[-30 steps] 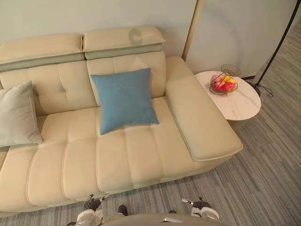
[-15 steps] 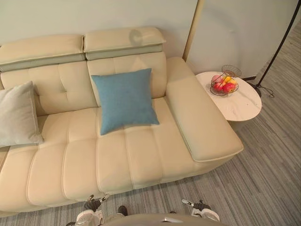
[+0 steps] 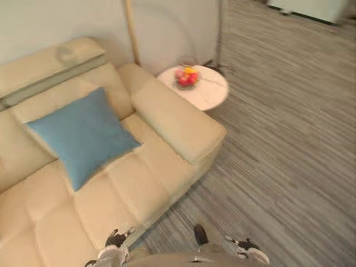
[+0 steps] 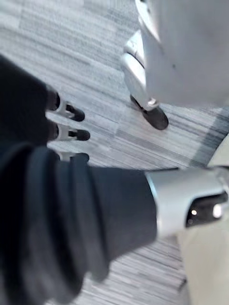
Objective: Pick up cushions and gather them together orderly.
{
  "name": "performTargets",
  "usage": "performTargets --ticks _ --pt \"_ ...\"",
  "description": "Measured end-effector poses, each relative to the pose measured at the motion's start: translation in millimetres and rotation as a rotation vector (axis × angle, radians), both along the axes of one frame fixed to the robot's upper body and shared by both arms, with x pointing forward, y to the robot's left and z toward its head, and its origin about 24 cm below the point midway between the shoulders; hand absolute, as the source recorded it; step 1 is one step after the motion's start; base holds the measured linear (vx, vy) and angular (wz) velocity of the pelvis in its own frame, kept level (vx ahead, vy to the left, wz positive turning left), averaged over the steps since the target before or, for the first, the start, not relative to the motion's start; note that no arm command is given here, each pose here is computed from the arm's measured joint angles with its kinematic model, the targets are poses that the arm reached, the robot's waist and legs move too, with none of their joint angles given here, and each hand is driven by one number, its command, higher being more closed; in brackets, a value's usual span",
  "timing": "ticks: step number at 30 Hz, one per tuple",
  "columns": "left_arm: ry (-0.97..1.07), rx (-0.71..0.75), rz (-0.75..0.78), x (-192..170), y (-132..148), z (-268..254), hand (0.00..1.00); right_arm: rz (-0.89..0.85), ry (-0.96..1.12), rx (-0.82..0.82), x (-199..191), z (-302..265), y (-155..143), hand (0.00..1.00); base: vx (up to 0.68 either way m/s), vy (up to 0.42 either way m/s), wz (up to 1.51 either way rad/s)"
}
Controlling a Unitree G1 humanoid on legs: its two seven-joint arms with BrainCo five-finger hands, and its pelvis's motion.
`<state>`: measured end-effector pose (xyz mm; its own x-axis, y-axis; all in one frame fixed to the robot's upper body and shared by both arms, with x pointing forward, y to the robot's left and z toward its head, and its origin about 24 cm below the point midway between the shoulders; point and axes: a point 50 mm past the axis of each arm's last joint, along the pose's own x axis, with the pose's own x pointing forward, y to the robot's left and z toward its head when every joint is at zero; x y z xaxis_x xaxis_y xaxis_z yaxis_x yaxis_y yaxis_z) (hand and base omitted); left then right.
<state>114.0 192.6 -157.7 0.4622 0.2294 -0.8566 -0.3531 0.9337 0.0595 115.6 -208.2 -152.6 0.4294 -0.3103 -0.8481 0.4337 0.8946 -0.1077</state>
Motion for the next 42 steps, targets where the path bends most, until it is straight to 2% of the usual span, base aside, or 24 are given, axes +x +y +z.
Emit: performTargets --ticks 4,6,13,19,23,27,32,37,42 --pt "-0.009 -0.012 -0.014 2.2 -6.1 0.3 0.00 0.040 -0.041 -0.012 8.8 4.0 3.5 0.00 0.16 -0.145 -1.26" --pt "-0.006 -0.036 -0.064 2.9 -21.6 -1.0 0.00 0.032 -0.060 -0.052 16.9 9.4 -12.0 0.00 0.13 -0.062 -0.74" --pt "0.028 -0.017 -0.098 -1.7 -11.7 -3.0 0.00 0.054 -0.023 -0.043 14.9 5.1 -7.1 0.00 0.18 -0.141 -0.69" --pt "-0.053 -0.019 -0.078 13.5 -14.4 4.6 0.00 0.029 -0.014 -0.054 11.5 4.5 -7.5 0.00 0.15 0.041 -0.85" --pt "-0.065 -0.029 -0.065 15.0 -17.3 5.4 0.00 0.031 -0.029 -0.043 14.8 5.0 -1.8 0.00 0.22 0.176 -1.35" --pt "-0.063 -0.009 -0.059 15.4 -8.4 6.3 0.00 0.008 -0.018 -0.022 3.2 1.8 5.2 0.00 0.25 0.202 -0.87" --pt "-0.012 0.002 -0.091 7.6 -5.4 1.7 0.00 0.065 -0.040 0.029 23.1 2.7 28.4 0.00 0.13 0.155 -1.39" --pt "0.001 -0.009 -0.172 11.7 -17.8 0.6 0.00 0.110 -0.025 -0.032 28.4 5.0 10.6 0.00 0.04 -0.040 -0.82" --pt "0.012 0.001 -0.187 9.1 -15.8 -0.2 0.00 0.094 0.025 -0.062 14.1 1.3 -3.0 0.00 0.01 0.049 -0.53"
